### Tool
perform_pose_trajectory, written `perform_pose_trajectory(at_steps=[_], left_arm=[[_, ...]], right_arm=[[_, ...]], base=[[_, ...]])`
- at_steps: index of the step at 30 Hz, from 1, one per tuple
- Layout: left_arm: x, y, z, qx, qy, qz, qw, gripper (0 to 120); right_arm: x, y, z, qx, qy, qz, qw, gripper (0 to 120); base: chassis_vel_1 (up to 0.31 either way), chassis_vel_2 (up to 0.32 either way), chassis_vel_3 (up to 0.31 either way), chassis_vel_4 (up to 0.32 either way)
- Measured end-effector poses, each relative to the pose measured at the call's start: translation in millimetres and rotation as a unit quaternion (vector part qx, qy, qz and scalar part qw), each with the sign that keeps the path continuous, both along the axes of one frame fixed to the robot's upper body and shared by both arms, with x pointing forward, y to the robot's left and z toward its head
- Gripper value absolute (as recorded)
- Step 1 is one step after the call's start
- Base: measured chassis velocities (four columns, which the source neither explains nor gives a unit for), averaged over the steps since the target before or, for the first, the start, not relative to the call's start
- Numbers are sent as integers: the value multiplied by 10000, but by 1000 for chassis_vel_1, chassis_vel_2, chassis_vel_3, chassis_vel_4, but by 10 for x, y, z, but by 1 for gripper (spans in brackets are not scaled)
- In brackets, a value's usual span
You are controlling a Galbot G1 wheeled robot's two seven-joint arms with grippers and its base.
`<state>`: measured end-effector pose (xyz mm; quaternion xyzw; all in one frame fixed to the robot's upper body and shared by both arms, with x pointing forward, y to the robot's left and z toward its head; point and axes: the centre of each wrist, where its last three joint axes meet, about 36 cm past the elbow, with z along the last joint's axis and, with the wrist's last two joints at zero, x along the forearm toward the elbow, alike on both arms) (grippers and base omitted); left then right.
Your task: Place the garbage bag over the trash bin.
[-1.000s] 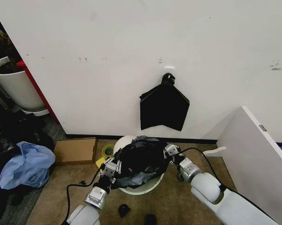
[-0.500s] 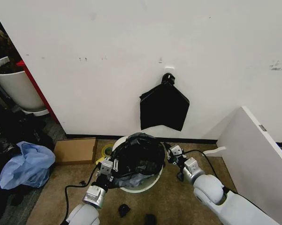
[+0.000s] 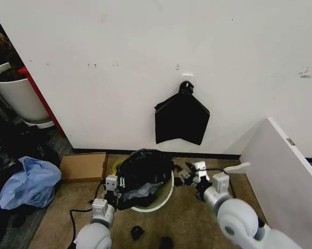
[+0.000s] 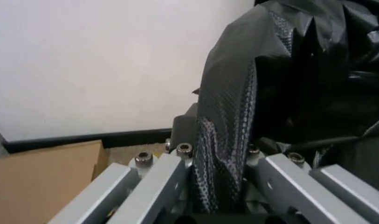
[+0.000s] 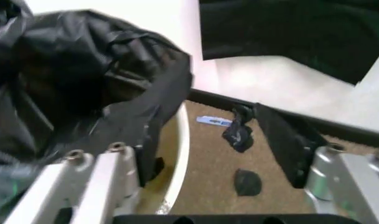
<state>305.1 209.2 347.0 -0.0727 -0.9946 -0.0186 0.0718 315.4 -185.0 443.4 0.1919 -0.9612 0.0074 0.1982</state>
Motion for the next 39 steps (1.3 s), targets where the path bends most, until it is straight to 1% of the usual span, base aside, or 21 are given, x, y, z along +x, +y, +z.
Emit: perform_pose_trajectory(at_steps=[1, 2, 3, 4, 5, 7, 9, 11, 12, 13, 14, 18, 19, 25, 27, 29, 32, 33, 35, 36, 39], left_arm=[[0, 0, 0, 0, 0, 0, 10000, 4], [-10, -4, -6, 78, -33, -28, 10000, 4], [-12, -5, -7, 92, -39, -33, 9999, 4], [-20, -8, -11, 138, -56, -50, 9999, 4], [-23, -11, -13, 159, -66, -58, 9998, 4], [-47, -32, -23, 279, -91, -80, 9995, 4], [-53, -39, -23, 308, -89, -81, 9995, 4], [-77, -74, -9, 389, -76, -94, 9992, 4], [-77, -74, -9, 389, -76, -94, 9992, 4], [-102, -119, 19, 477, -53, -109, 9988, 4], [-113, -140, 28, 665, -118, -135, 9976, 4], [-118, -147, 26, 672, -120, -150, 9976, 4], [-118, -147, 26, 672, -120, -150, 9976, 4], [-110, -162, 28, 618, -132, -147, 9979, 4], [-107, -166, 29, 607, -144, -144, 9979, 4], [-107, -166, 29, 605, -148, -144, 9980, 4], [-107, -167, 31, 598, -170, -147, 9980, 4], [-107, -166, 37, 595, -181, -147, 9980, 4], [-106, -166, 47, 586, -202, -145, 9980, 4], [-106, -166, 47, 586, -202, -145, 9980, 4], [-105, -166, 53, 557, -251, -133, 9980, 4]], right_arm=[[0, 0, 0, 0, 0, 0, 10000, 62], [-39, 34, -11, -76, -59, 25, 10000, 67], [-46, 41, -10, -84, -66, 27, 9999, 68], [-66, 65, -5, -104, -83, 33, 9999, 75], [-76, 78, -1, -114, -89, 33, 9999, 77], [-119, 149, 15, -181, -161, 44, 9997, 86], [-126, 163, 14, -208, -192, 48, 9996, 88], [-148, 222, 0, -380, -385, 81, 9985, 97], [-148, 222, 0, -380, -385, 81, 9985, 97], [-156, 284, -49, -616, -609, 159, 9961, 99], [-184, 405, -164, -925, -749, 380, 9922, 93], [-176, 481, -347, -1415, -827, 489, 9853, 76], [-176, 481, -347, -1415, -827, 489, 9853, 76], [-160, 443, -395, -1549, -723, 455, 9842, 49], [-157, 438, -406, -1608, -668, 419, 9838, 42], [-156, 438, -408, -1622, -657, 404, 9837, 39], [-156, 437, -410, -1677, -593, 348, 9834, 27], [-156, 436, -410, -1686, -582, 335, 9834, 20], [-157, 437, -411, -1696, -576, 292, 9834, 14], [-157, 437, -411, -1696, -576, 292, 9834, 14], [-161, 435, -416, -1677, -540, 214, 9841, 0]], base=[[0, 0, 0, 0], [0, 0, 0, 0], [0, 0, 0, 0], [0, 0, 0, 0], [0, 0, 0, 0], [0, 0, 0, 0], [0, 0, 0, 0], [0, 0, 0, 0], [0, 0, 0, 0], [0, 0, 0, 0], [0, 0, 0, 0], [0, 0, 0, 0], [0, 0, 0, 0], [0, 0, 0, 0], [0, 0, 0, 0], [0, 0, 0, 0], [0, 0, 0, 0], [0, 0, 0, 0], [0, 0, 0, 0], [0, 0, 0, 0], [0, 0, 0, 0]])
